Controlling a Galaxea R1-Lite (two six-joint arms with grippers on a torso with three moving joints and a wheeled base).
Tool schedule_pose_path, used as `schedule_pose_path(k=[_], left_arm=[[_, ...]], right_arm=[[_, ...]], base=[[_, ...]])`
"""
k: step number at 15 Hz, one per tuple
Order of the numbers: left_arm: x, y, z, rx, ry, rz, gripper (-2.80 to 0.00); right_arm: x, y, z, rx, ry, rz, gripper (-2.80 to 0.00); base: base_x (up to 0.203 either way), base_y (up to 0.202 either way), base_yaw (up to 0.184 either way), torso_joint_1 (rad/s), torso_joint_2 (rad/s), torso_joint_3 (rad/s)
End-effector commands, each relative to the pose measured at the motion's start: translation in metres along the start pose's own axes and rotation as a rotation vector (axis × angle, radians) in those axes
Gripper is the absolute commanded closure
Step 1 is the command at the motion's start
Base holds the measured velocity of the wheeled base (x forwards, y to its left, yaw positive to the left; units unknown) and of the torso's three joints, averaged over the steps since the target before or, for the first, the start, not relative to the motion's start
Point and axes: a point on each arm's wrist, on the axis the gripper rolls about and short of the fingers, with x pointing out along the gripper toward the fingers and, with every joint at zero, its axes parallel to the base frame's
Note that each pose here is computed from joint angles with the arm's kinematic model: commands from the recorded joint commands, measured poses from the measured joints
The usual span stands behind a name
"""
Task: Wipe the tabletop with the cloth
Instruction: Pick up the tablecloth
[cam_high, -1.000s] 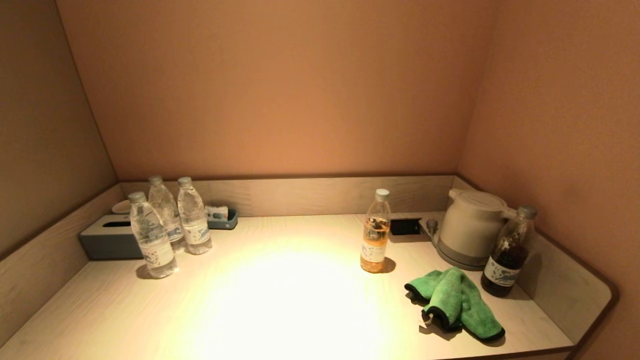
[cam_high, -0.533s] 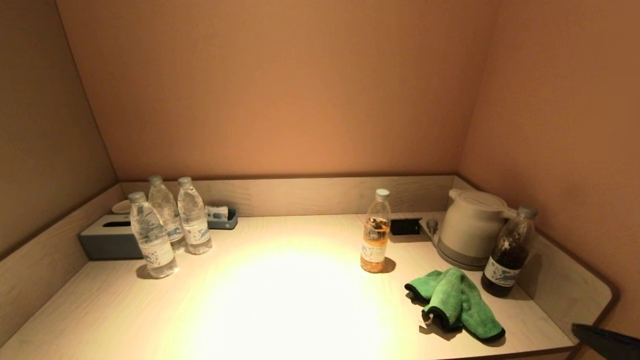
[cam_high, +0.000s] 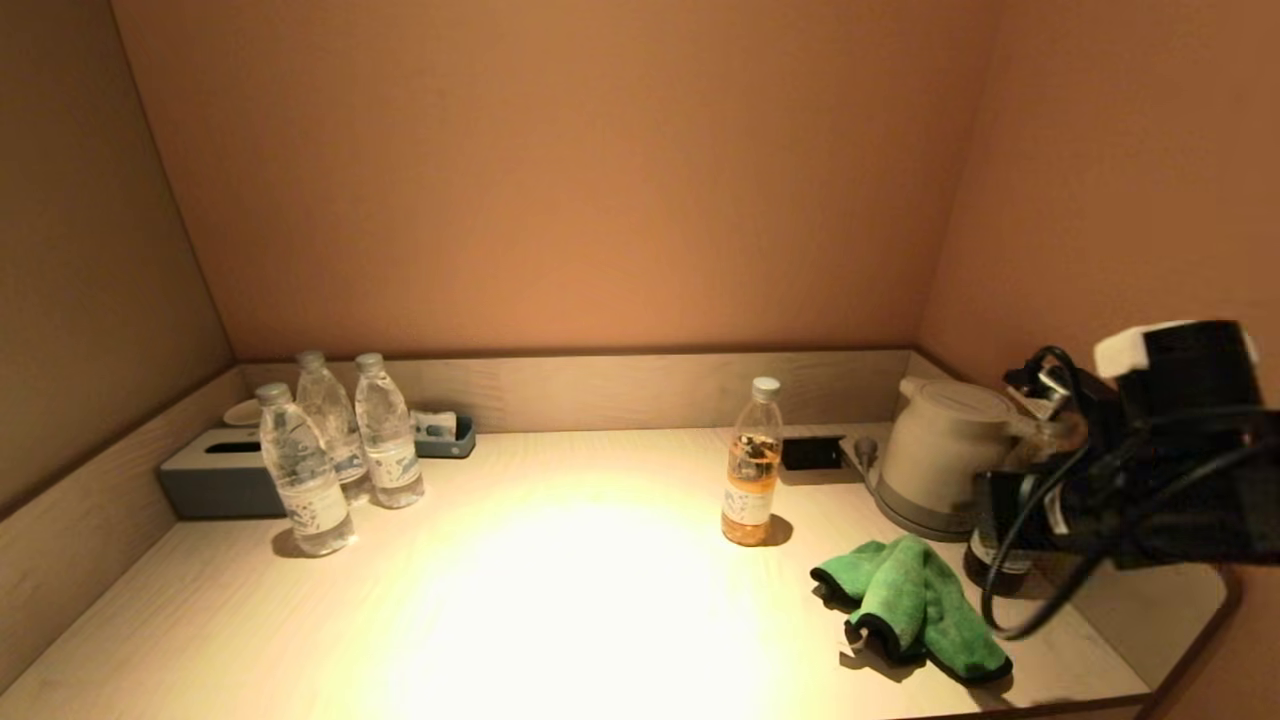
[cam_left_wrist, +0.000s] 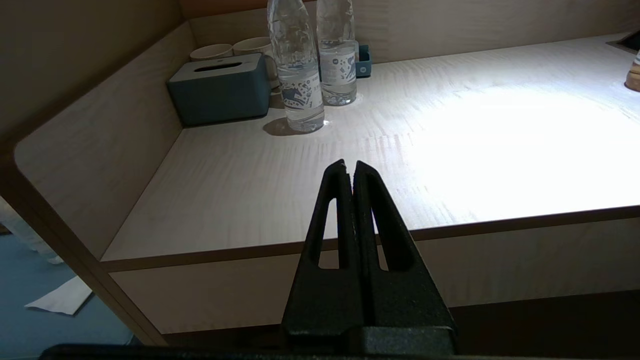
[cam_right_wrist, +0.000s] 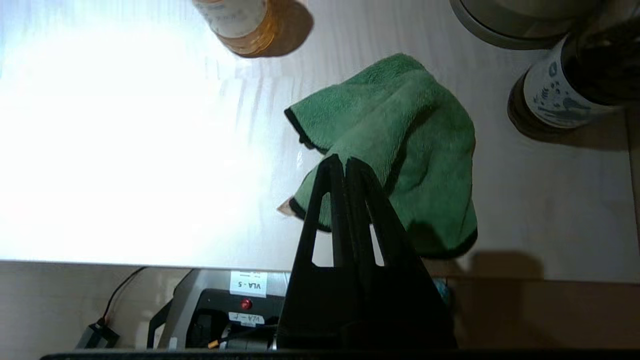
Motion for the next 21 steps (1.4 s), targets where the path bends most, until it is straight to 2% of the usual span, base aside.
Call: schedule_pose_path(k=[1,4,5,8,15,16,17,21], left_arm=[[0.0,0.0,0.0,0.0,0.0,0.0,0.0],[0.0,0.0,0.0,0.0,0.001,-0.001,0.0],[0.0,0.0,0.0,0.0,0.0,0.0,0.0],[0.0,0.0,0.0,0.0,0.0,0.0,0.0],[0.0,0.0,0.0,0.0,0.0,0.0,0.0],[0.0,0.0,0.0,0.0,0.0,0.0,0.0],[0.0,0.0,0.0,0.0,0.0,0.0,0.0],[0.0,0.0,0.0,0.0,0.0,0.0,0.0]], right_arm=[[0.051,-0.007,0.006,0.057,0.088,-0.037,0.0],[0.069,-0.01,0.011,0.088,0.099,-0.107,0.0],[0.081,-0.011,0.008,0.105,0.128,-0.14,0.0],[0.093,-0.003,0.004,0.146,0.15,-0.224,0.0],[0.101,0.006,0.0,0.185,0.182,-0.246,0.0],[0.101,0.006,0.0,0.189,0.182,-0.246,-2.08],[0.101,0.006,0.0,0.189,0.182,-0.246,-2.8],[0.104,0.005,-0.006,0.219,0.212,-0.26,-2.8]], base=[[0.0,0.0,0.0,0.0,0.0,0.0],[0.0,0.0,0.0,0.0,0.0,0.0],[0.0,0.0,0.0,0.0,0.0,0.0],[0.0,0.0,0.0,0.0,0.0,0.0],[0.0,0.0,0.0,0.0,0.0,0.0],[0.0,0.0,0.0,0.0,0.0,0.0],[0.0,0.0,0.0,0.0,0.0,0.0],[0.0,0.0,0.0,0.0,0.0,0.0]])
